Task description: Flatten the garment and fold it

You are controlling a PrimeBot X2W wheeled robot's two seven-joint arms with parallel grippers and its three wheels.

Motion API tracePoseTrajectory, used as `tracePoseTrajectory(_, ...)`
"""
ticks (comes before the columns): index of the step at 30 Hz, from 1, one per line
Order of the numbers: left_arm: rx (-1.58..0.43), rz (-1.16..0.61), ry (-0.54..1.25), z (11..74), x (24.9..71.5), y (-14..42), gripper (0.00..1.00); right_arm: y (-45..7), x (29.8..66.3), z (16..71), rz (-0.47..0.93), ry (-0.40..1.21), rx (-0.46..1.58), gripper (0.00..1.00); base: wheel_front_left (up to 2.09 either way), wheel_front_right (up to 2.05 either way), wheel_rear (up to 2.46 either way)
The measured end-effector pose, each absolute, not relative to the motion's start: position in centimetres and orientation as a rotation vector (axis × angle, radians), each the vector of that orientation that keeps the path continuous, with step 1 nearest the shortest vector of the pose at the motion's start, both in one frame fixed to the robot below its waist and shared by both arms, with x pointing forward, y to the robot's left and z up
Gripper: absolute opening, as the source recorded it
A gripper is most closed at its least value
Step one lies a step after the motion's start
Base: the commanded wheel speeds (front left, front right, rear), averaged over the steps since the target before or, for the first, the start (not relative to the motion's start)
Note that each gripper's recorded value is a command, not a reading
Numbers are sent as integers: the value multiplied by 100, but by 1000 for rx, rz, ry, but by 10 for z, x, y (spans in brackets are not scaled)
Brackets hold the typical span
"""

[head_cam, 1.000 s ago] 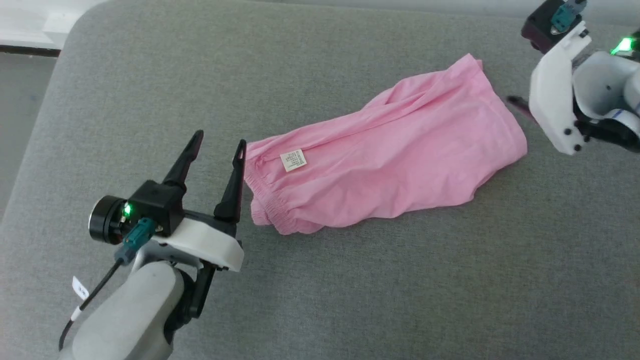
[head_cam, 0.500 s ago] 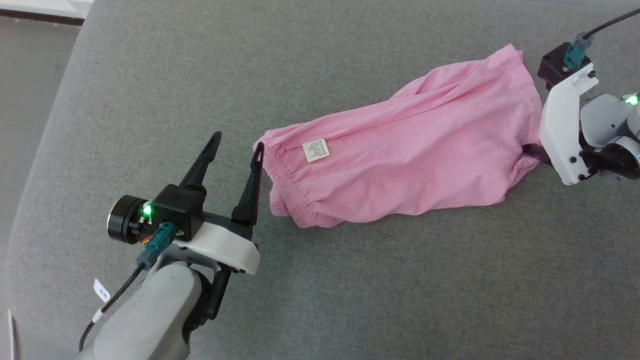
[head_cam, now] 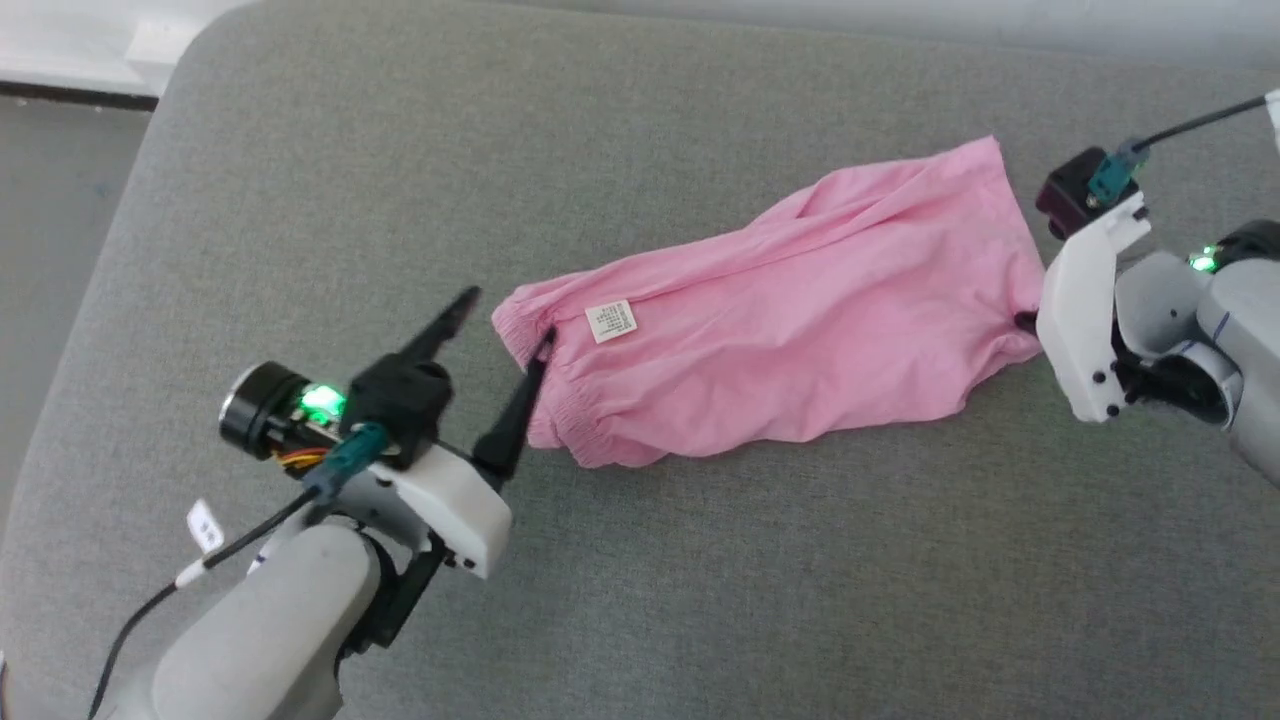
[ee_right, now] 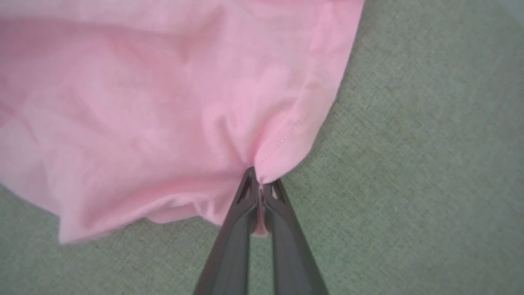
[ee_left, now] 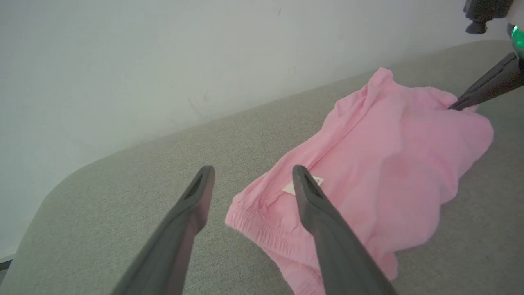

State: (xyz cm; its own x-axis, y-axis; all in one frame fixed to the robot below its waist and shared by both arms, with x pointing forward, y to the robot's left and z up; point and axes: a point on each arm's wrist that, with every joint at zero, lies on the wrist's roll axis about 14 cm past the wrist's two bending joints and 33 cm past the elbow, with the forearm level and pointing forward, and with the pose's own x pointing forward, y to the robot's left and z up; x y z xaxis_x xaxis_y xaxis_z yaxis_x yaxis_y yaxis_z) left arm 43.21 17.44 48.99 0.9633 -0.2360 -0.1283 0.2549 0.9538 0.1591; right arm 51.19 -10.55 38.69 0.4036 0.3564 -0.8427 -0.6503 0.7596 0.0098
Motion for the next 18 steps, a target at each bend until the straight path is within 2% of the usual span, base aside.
tracePoseTrajectory(8, 318, -563, 381, 471, 408, 125, 100, -106, 500, 399, 648, 916, -332, 0, 0, 0, 0)
tracePoseTrajectory(18, 447, -722, 665, 418, 391, 112, 100, -103, 493, 392, 666, 906, -329, 0, 0, 0, 0)
